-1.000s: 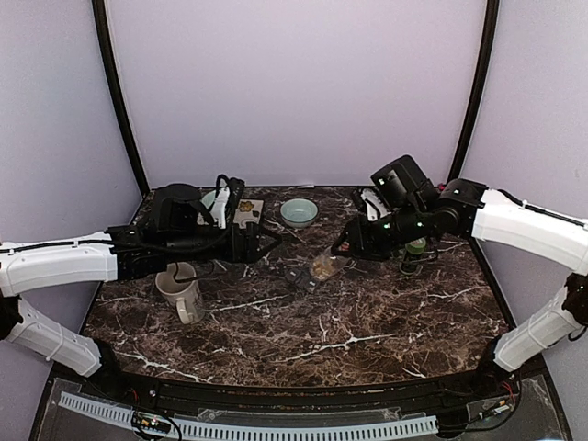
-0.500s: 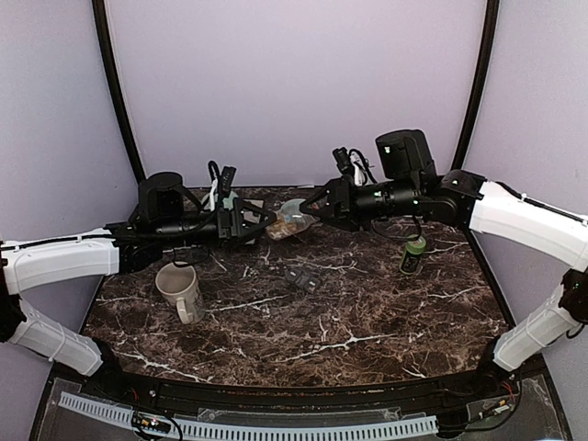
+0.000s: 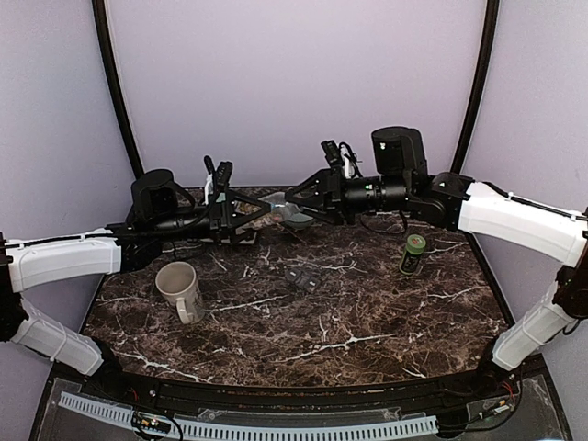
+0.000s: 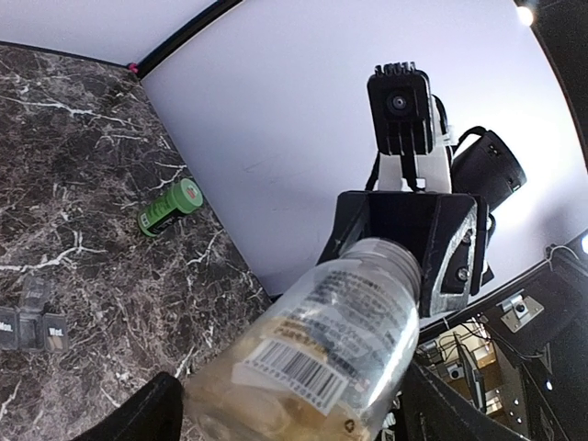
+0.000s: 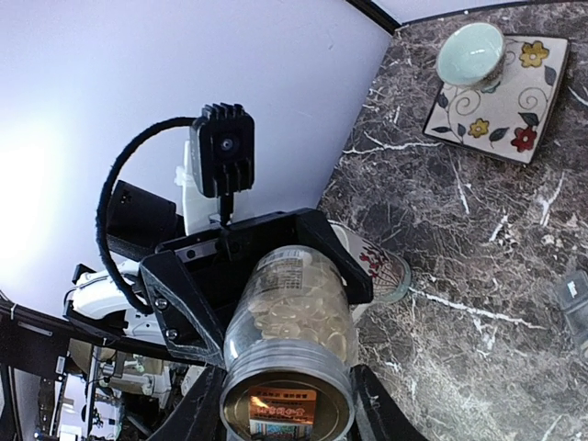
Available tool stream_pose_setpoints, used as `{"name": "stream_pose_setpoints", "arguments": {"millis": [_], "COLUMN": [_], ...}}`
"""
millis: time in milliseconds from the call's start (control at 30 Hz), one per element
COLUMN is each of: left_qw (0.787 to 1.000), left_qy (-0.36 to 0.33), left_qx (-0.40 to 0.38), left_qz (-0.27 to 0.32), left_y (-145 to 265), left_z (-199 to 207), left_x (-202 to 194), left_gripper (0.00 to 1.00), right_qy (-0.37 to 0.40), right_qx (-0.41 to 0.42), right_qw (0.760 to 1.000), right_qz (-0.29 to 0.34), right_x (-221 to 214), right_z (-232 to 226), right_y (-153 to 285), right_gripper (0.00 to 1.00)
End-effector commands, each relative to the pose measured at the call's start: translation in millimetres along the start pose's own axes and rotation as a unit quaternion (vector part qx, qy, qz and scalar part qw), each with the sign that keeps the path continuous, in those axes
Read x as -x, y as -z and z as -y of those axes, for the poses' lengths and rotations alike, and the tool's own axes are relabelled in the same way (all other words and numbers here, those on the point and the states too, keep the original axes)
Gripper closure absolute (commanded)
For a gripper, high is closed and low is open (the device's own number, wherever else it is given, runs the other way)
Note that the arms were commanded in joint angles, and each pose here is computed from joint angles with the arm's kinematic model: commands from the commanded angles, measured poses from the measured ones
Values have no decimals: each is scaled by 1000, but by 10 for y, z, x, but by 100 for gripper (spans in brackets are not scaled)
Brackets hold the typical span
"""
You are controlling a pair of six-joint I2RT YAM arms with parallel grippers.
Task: Sort the pills into containers
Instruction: Hold the pill bottle, then unscrew the lid of the pill bottle.
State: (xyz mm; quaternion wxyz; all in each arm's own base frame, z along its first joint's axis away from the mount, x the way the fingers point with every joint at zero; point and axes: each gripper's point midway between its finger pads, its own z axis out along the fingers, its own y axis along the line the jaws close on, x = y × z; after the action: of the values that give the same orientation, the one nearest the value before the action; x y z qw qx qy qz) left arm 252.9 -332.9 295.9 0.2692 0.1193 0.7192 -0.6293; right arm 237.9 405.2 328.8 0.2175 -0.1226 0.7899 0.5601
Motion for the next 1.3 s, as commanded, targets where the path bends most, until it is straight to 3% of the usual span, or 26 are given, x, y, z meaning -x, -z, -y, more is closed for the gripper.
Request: {"name": "stream_pose_setpoints", "arguments": {"millis": [0, 400, 600, 767, 1067, 1267], "left_qw": [999, 995, 994, 994, 992, 985], "left_qy": [-6, -9, -10, -13, -21, -18], "left_qx": [-44, -95, -107, -106, -124, -167], "left_qz": [-8, -14, -15, -11, -24, -45], "left_y": [24, 61, 77, 92, 82, 75], "left_z": [158, 401, 460, 479, 565, 750], "left_x": [-19, 7, 11, 25, 28, 45], "left_gripper": [15, 22, 38, 43, 86, 100], "right_qy": [22, -17, -21, -24, -18, 50], "right_qx": [60, 91, 93, 90, 84, 68], "right_qw": [998, 996, 995, 995, 996, 996], "right_qz": [23, -4, -8, -15, -26, -42], "right_x": [115, -18, -46, -89, -167, -262], "right_z": [-289, -291, -264, -239, -203, -176], "right_y": [-1, -39, -52, -49, 1, 78], "right_gripper": [100, 100, 100, 100, 100, 100]}}
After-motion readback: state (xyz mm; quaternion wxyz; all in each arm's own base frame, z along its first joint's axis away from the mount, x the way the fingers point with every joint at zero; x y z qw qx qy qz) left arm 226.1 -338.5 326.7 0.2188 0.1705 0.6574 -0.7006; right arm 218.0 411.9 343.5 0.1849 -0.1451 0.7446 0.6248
